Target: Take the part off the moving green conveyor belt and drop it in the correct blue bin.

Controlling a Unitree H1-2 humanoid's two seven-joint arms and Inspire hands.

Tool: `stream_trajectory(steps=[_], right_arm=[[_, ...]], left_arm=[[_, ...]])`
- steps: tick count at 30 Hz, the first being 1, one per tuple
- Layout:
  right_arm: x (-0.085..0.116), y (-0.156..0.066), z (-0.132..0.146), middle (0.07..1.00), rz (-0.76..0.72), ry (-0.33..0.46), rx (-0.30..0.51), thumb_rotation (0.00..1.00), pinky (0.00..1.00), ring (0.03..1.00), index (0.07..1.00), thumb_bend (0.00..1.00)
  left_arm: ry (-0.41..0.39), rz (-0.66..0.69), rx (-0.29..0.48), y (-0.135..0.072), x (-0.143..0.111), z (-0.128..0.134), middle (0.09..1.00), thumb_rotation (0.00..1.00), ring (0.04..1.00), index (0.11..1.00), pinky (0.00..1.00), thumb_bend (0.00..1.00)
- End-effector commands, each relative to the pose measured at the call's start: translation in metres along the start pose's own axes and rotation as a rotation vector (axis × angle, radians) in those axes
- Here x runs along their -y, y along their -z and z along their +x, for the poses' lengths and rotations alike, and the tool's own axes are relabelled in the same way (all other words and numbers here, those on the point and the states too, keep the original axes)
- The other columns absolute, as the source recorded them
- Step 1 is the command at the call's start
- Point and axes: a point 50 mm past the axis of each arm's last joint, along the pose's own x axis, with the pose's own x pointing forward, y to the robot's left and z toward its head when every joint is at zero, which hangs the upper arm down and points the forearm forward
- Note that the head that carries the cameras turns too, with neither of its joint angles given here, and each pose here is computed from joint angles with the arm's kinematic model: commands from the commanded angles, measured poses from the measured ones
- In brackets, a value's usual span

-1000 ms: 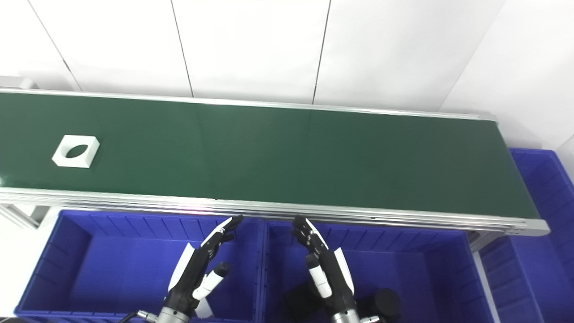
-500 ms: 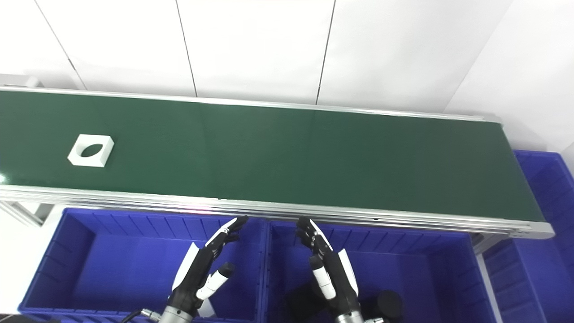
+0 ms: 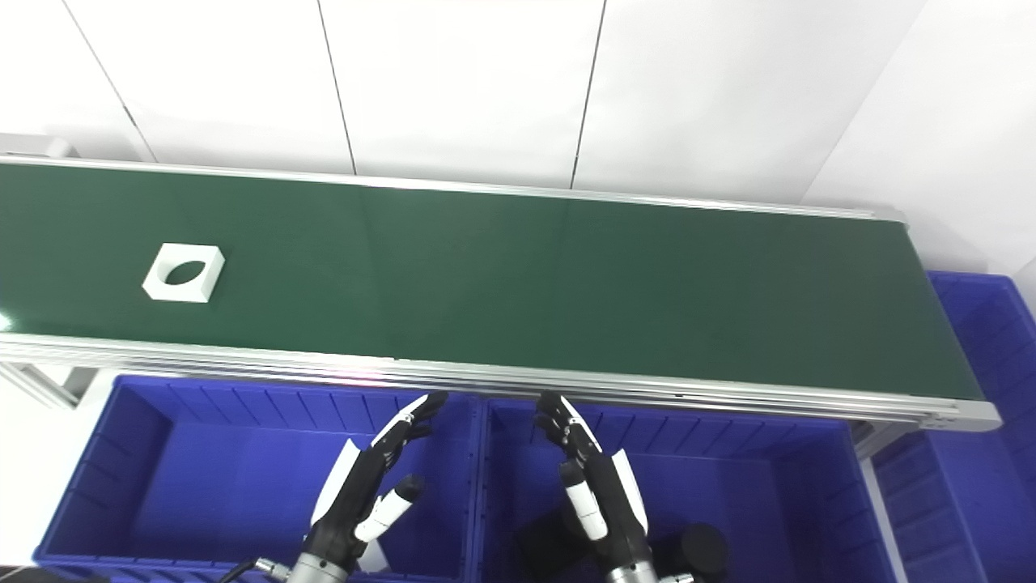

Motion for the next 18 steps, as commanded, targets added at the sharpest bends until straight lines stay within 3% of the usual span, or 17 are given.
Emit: stream_trajectory(steps=[1,6,10,18], right_arm=[[-0.002,-0.009,0.006,0.906,0.002,0.001,0.067,1.0,0.9,0.885,0.923,0.76],[-0.002,-0.007,0.007,0.91,0.008,-0.001,0.06,0.99,0.9,0.887,0.926,0.76],[-0.001,-0.005,0.01,0.915,0.015,-0.005,0.054,0.99,0.91,0.894,0.925,0.75],[0.001,0.004,0.012,0.909,0.044,0.004,0.025,0.98,0.92,0.895,0.929,0.76]], left_arm=[[-0.008,-0.016,0.068,-0.009,-0.002,0.008,0.912,1.0,0.91,0.887,0.86,0.71],[-0.001,-0.013,0.077,-0.01,-0.002,0.01,0.91,1.0,0.908,0.886,0.86,0.71],[0.02,-0.007,0.094,-0.013,-0.004,0.013,0.901,1.0,0.897,0.878,0.85,0.81],[0.046,0.077,0.213,-0.035,-0.019,0.024,0.87,0.97,0.861,0.861,0.86,0.82]])
